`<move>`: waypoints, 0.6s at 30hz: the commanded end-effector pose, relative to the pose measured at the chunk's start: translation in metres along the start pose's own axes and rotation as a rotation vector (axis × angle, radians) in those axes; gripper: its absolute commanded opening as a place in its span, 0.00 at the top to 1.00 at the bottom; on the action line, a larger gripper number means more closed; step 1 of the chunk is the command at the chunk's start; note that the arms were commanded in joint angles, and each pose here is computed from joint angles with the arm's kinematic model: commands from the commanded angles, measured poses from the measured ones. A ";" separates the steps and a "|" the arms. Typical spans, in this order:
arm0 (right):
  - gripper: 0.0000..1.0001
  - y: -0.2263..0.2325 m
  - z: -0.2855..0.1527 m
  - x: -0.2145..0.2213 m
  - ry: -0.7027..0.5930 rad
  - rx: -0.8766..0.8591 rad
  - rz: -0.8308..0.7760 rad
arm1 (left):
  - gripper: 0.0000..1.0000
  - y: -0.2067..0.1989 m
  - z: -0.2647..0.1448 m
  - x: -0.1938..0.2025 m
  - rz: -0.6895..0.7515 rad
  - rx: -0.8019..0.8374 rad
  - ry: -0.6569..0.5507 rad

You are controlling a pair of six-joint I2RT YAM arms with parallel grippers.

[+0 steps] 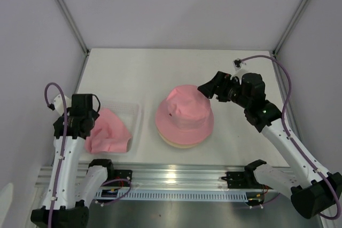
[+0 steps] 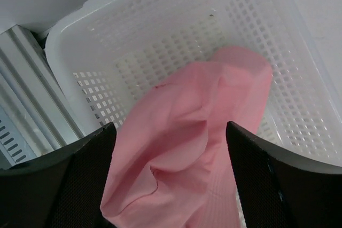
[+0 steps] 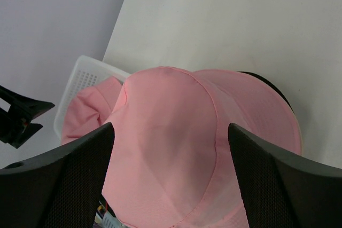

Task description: Stack the hats

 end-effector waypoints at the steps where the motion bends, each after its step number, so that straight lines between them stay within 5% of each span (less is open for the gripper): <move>1: 0.10 0.011 0.001 -0.010 -0.065 -0.077 -0.029 | 0.14 -0.008 0.025 -0.006 0.006 -0.079 -0.033; 11: 0.08 0.011 0.003 -0.025 -0.132 -0.060 -0.068 | 0.23 -0.010 0.072 0.040 0.083 -0.182 0.102; 12: 0.08 0.011 0.003 -0.026 -0.136 -0.061 -0.063 | 0.50 -0.011 0.074 0.042 0.088 -0.181 0.107; 15: 0.07 0.012 0.004 -0.030 -0.145 -0.061 -0.067 | 0.97 -0.016 0.078 0.044 0.111 -0.167 0.124; 18: 0.07 0.011 0.005 -0.029 -0.135 -0.053 -0.067 | 0.99 -0.020 0.077 0.041 0.128 -0.157 0.131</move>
Point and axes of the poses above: each gripper's point midway between its finger pads, its own z axis out along the fingers, its own y axis along the line the jaws close on, x = y × z, the point moved 5 cm from there along -z, back along the fingers, and after that the axes turned 12 degrees about -z, right-handed, at the moved point
